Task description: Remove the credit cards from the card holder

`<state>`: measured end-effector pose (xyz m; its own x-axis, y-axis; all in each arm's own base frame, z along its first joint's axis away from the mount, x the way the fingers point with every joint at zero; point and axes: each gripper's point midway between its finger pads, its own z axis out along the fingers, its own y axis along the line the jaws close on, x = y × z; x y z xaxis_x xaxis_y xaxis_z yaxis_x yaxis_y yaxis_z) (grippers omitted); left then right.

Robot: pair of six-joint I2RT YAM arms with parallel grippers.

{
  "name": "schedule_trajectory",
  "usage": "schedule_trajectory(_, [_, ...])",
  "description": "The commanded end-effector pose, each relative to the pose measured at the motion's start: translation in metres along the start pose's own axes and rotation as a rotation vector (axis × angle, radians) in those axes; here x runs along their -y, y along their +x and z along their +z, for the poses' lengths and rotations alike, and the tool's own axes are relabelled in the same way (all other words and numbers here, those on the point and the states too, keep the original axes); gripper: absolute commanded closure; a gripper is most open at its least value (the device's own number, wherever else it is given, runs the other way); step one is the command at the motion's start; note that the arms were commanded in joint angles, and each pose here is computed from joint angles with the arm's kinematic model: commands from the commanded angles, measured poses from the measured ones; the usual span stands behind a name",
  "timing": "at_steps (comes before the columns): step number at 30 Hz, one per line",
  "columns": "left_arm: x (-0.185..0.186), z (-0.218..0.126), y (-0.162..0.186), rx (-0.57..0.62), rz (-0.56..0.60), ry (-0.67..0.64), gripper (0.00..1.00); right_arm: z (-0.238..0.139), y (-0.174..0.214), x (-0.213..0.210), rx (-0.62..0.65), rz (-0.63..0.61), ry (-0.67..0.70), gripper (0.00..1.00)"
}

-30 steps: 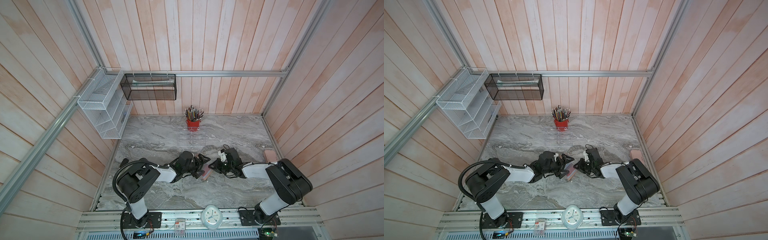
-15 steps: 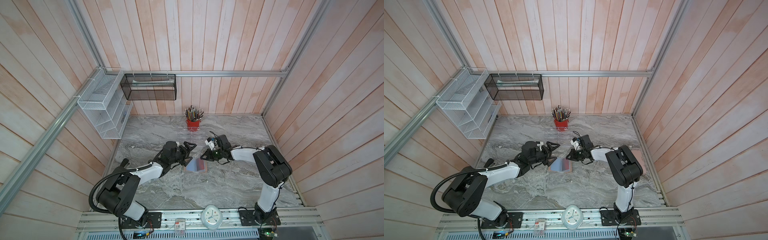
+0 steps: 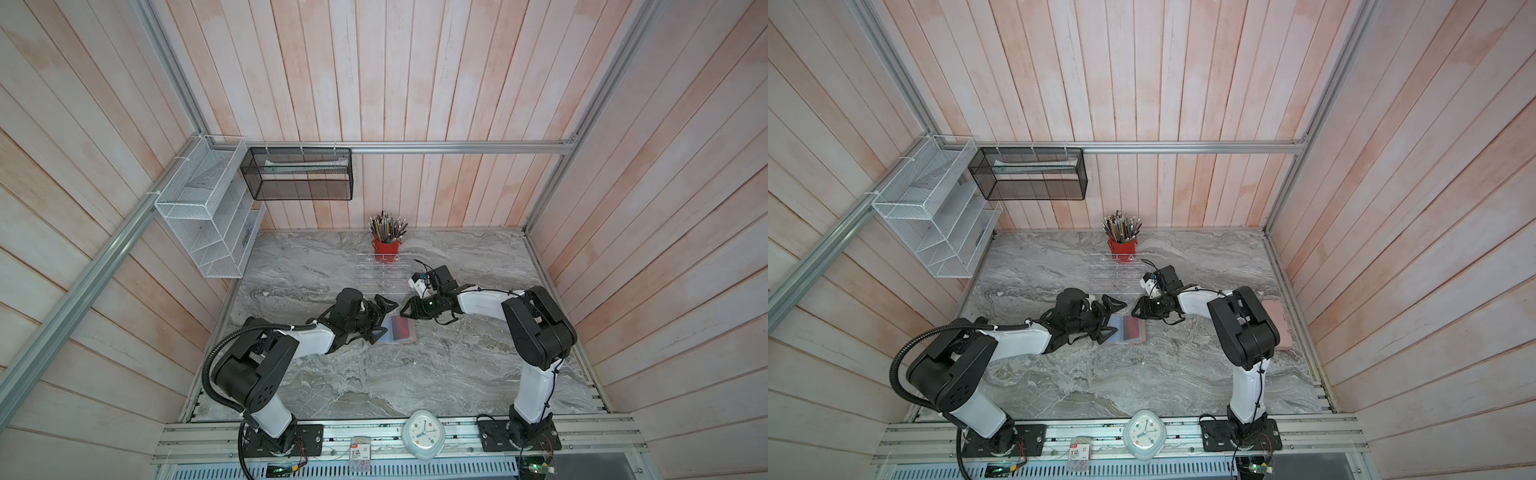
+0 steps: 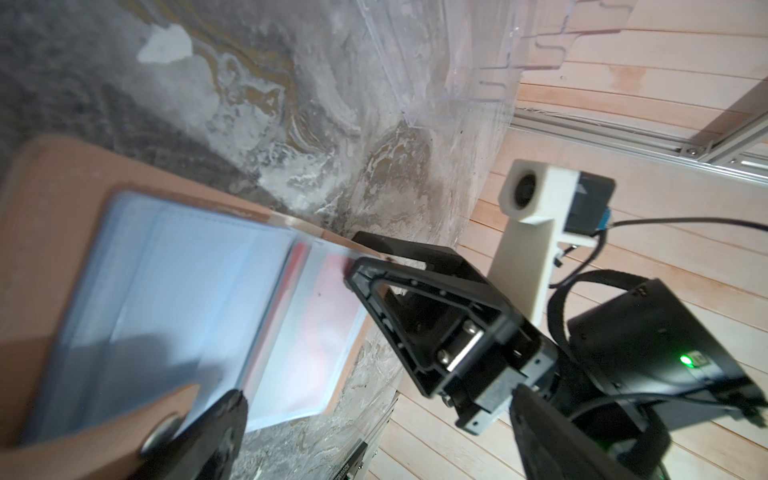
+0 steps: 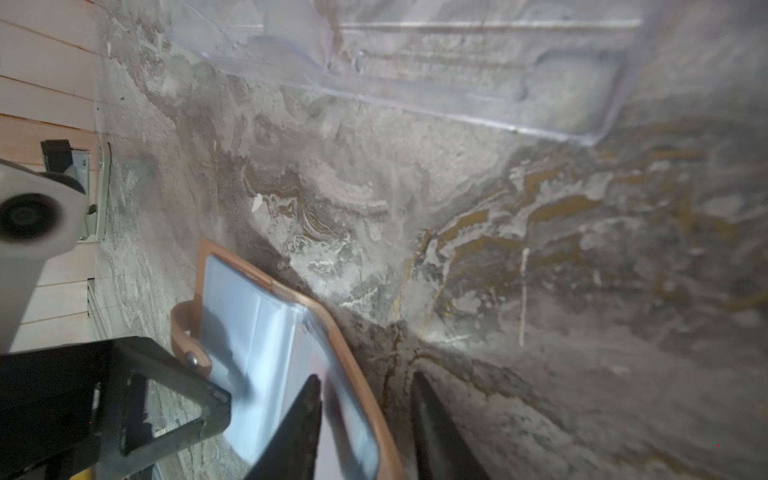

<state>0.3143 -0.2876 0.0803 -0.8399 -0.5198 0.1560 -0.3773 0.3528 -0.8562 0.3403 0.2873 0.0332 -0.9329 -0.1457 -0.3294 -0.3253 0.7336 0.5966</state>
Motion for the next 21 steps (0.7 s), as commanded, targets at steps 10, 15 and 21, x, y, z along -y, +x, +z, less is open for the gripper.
schedule_trajectory(10, [-0.006, 0.007, 0.000, 0.006, 0.016, 0.002, 0.00, -0.032, 0.017, 0.003, 0.042, 0.064, 0.134, 0.24])
schedule_trajectory(15, [0.000, 0.012, 0.002, 0.000, 0.018, 0.013, 0.00, -0.032, 0.031, 0.009, 0.022, 0.078, 0.198, 0.24])
schedule_trajectory(21, [0.012, 0.012, -0.001, 0.014, 0.024, 0.033, 0.00, -0.028, 0.047, 0.021, 0.004, 0.112, 0.236, 0.22])
